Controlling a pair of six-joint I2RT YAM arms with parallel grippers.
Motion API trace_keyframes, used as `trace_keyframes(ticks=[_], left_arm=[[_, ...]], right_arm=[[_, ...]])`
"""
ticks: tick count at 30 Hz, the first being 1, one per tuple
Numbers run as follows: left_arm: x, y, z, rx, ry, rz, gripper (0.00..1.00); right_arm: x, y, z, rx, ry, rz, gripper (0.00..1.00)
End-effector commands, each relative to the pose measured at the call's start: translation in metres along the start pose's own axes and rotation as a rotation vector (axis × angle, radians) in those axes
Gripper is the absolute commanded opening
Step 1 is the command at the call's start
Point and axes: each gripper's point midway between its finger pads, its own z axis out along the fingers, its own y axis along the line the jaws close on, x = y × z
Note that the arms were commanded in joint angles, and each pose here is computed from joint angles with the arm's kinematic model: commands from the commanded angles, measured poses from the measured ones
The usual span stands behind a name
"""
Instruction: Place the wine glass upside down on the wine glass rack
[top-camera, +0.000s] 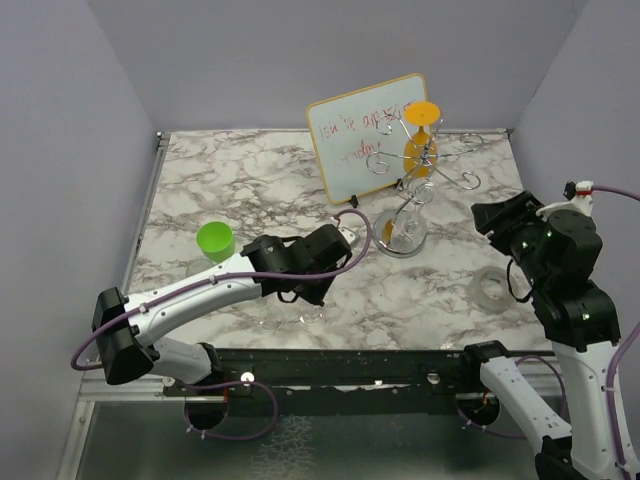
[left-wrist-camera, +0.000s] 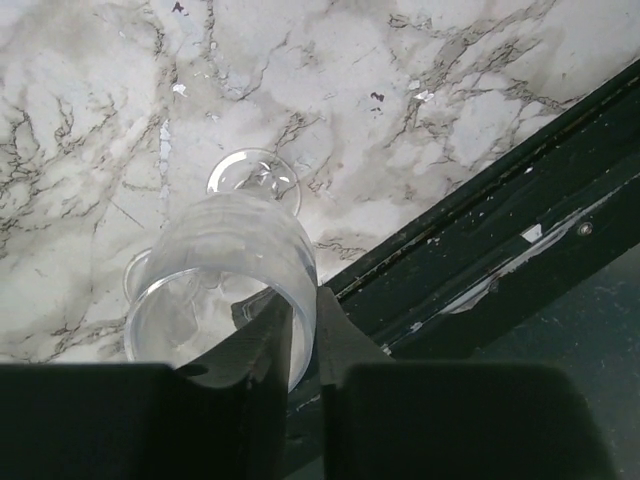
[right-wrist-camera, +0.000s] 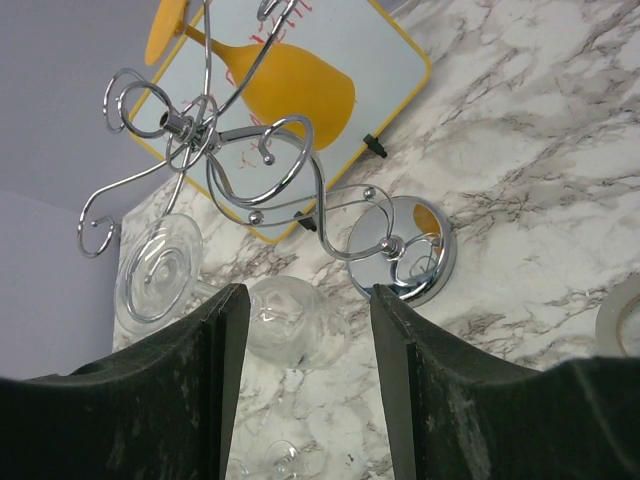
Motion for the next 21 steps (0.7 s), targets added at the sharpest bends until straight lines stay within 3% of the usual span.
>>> trace_keyframes(ticks=[1, 3, 12, 21], left_arm=[[-0.015, 0.005, -0.004, -0.043, -0.033, 0.014, 0.08], [-0.019, 0.004, -0.005, -0.041, -0.041, 0.021, 0.00], [-0.054, -0.035, -0.018, 0.142, -0.157, 0.006, 0.00], [-0.106, -0.075, -0.017, 0.275, -0.389, -0.133, 0.00]], right_arm=[[0.017, -0.012, -0.002, 0.030, 0.043, 0.028, 0.57], [0.023, -0.016, -0.004, 0.040, 0.053, 0.049, 0.57], [0.053, -0.042, -0.020, 0.110, 0.097, 0.180, 0.58], [0.123, -0.052, -0.025, 0.133, 0.289, 0.509, 0.60]])
